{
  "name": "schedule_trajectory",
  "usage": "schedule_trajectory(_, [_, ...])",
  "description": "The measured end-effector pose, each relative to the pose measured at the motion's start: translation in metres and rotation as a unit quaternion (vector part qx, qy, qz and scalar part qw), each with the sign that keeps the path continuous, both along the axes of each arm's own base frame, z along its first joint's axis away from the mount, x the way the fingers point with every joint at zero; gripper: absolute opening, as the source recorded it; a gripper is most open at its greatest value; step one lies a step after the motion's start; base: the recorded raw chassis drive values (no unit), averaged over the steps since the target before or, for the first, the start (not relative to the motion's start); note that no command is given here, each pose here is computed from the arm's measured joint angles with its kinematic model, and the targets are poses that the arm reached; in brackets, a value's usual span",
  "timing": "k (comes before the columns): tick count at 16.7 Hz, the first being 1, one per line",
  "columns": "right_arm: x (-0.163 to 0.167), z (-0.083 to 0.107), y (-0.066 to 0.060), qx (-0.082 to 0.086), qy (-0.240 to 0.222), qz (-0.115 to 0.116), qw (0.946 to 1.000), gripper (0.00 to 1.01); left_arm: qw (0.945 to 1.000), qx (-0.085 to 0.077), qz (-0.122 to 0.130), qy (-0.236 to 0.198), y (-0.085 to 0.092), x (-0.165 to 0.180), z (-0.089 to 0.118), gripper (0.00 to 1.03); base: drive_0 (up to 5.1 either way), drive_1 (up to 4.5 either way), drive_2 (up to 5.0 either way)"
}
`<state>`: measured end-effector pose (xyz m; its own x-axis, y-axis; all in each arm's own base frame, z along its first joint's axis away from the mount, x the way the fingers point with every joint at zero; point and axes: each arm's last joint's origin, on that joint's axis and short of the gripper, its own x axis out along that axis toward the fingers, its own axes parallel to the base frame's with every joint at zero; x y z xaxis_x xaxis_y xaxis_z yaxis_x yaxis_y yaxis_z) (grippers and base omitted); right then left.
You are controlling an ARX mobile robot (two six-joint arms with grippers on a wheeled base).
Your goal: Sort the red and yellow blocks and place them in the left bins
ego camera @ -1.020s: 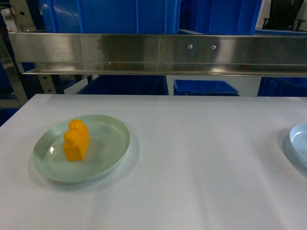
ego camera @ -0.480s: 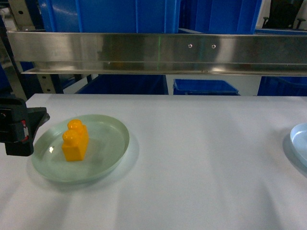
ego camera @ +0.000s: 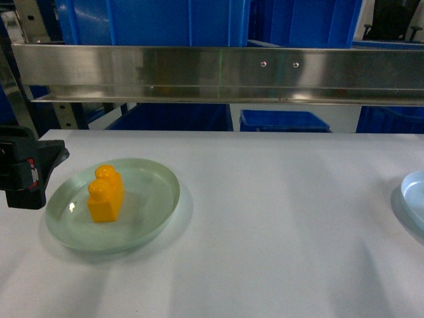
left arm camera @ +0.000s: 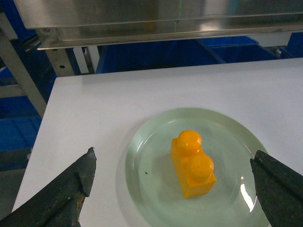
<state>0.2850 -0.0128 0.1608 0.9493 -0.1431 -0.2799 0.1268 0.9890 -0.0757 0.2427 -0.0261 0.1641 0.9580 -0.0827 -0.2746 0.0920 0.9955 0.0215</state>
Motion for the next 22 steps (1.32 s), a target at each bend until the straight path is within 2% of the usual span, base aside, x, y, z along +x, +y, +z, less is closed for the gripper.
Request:
schedule_trajectory(2, [0.03, -0.016, -0.021, 0.004, 0.054, -0.032, 0.998, 0.98, 1.0, 0.0, 0.001, 0.0, 0.0, 0.0, 0.0, 0.98, 0.0, 0.0, 0.0])
schedule_trajectory(5, [0.058, -0.035, -0.055, 0.018, 0.11, -0.079, 0.9905, 0.98, 1.0, 0.0, 0.001, 0.0, 0.0, 0.0, 0.0, 0.98, 0.0, 0.0, 0.0])
schedule_trajectory(6, [0.061, -0.037, -0.058, 0.026, 0.117, -0.084, 0.9892, 0.98, 1.0, 0.0, 0.001, 0.0, 0.0, 0.0, 0.0, 0.98, 0.0, 0.0, 0.0])
schedule_trajectory(7, [0.062, -0.037, -0.06, 0.034, 0.123, -0.088, 0.9879, 0.98, 1.0, 0.0, 0.001, 0.0, 0.0, 0.0, 0.0, 0.98, 0.0, 0.0, 0.0])
schedule_trajectory(10, [0.072, -0.044, -0.049, 0.06, 0.14, -0.084, 0.9848, 0.98, 1.0, 0.0, 0.0, 0.0, 0.0, 0.0, 0.0, 0.98, 0.0, 0.0, 0.0])
schedule_trajectory(12, [0.075, -0.053, -0.047, 0.073, 0.153, -0.091, 0.9813, 0.98, 1.0, 0.0, 0.0, 0.0, 0.0, 0.0, 0.0, 0.98, 0.0, 0.0, 0.0])
schedule_trajectory(15, [0.082, -0.049, -0.046, 0.071, 0.157, -0.099, 0.9801, 0.98, 1.0, 0.0, 0.0, 0.0, 0.0, 0.0, 0.0, 0.98, 0.0, 0.0, 0.0])
schedule_trajectory(17, [0.087, -0.046, -0.045, 0.07, 0.159, -0.09, 0.9807, 0.98, 1.0, 0.0, 0.0, 0.0, 0.0, 0.0, 0.0, 0.98, 0.0, 0.0, 0.0])
schedule_trajectory(22, [0.088, -0.063, -0.046, 0.081, 0.192, -0.076, 0.9752, 0.98, 1.0, 0.0, 0.0, 0.0, 0.0, 0.0, 0.0, 0.98, 0.0, 0.0, 0.0])
